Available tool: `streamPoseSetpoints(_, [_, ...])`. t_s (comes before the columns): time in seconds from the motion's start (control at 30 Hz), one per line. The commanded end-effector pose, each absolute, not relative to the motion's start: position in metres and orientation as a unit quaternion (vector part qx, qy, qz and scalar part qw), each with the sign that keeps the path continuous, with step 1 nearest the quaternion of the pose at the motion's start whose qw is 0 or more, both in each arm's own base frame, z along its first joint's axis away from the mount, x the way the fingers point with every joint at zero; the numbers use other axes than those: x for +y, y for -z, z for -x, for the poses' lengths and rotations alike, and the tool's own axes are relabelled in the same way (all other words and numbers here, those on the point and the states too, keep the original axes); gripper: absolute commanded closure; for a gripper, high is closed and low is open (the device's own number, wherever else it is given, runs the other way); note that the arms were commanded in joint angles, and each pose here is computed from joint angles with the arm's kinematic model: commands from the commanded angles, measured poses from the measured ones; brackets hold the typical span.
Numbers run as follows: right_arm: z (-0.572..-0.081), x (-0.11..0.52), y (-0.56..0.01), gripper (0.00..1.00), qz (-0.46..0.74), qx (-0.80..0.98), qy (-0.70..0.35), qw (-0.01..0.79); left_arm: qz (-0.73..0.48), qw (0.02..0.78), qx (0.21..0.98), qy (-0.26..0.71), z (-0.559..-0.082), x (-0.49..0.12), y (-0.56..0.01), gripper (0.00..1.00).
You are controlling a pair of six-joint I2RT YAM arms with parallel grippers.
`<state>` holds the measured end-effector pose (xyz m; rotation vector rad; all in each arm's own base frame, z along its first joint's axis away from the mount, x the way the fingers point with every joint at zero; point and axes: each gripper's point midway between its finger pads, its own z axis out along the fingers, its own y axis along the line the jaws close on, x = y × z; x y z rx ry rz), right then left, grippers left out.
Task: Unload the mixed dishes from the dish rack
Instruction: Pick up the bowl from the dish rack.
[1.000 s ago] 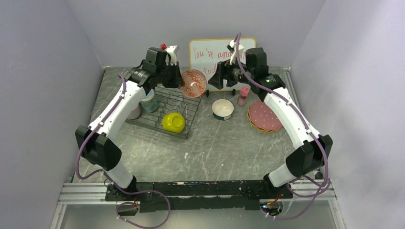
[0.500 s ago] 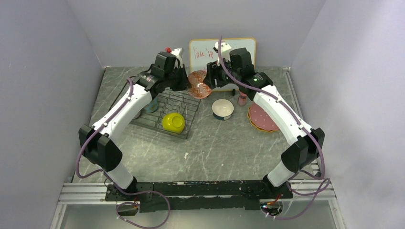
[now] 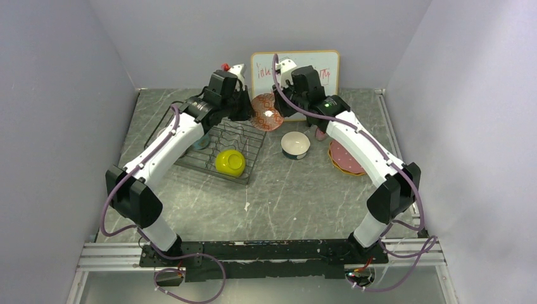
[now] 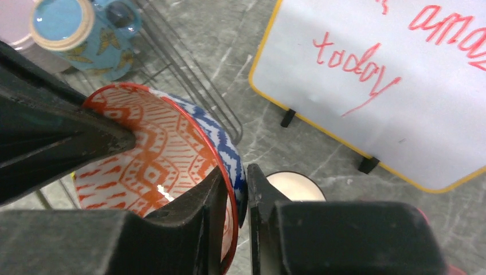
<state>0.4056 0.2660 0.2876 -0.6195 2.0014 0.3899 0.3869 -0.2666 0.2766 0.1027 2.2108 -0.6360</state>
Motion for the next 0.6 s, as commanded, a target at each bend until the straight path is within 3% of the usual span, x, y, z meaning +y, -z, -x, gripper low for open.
streamPoseSetpoints(0.0, [-0.412,0.265,-0.314,0.86,0.257,0.804,-0.142,0.517,-0.035,0.454,0.847,0.273,-0.390,-0.268,-0.311,0.97])
streamPoseSetpoints(0.07, [-0.415,0.261,-0.314,0.98,0.251,0.805,-0.131,0.521,-0.037,0.456,0.847,0.270,-0.390,-0.267,-0.310,0.97])
streamPoseSetpoints(0.23, [-0.418,0.256,-0.317,1.00,0.251,0.802,-0.114,0.530,-0.057,0.466,0.844,0.258,-0.390,-0.264,-0.312,0.84])
streamPoseSetpoints(0.43, [-0.418,0.246,-0.309,1.00,0.255,0.804,-0.099,0.528,-0.100,0.492,0.832,0.235,-0.386,-0.255,-0.324,0.23])
streamPoseSetpoints(0.5, [-0.419,0.240,-0.306,1.00,0.254,0.806,-0.101,0.525,-0.115,0.498,0.829,0.227,-0.383,-0.251,-0.327,0.10])
streamPoseSetpoints(0.57, [-0.421,0.231,-0.299,1.00,0.249,0.811,-0.104,0.520,-0.125,0.502,0.829,0.214,-0.379,-0.245,-0.329,0.06])
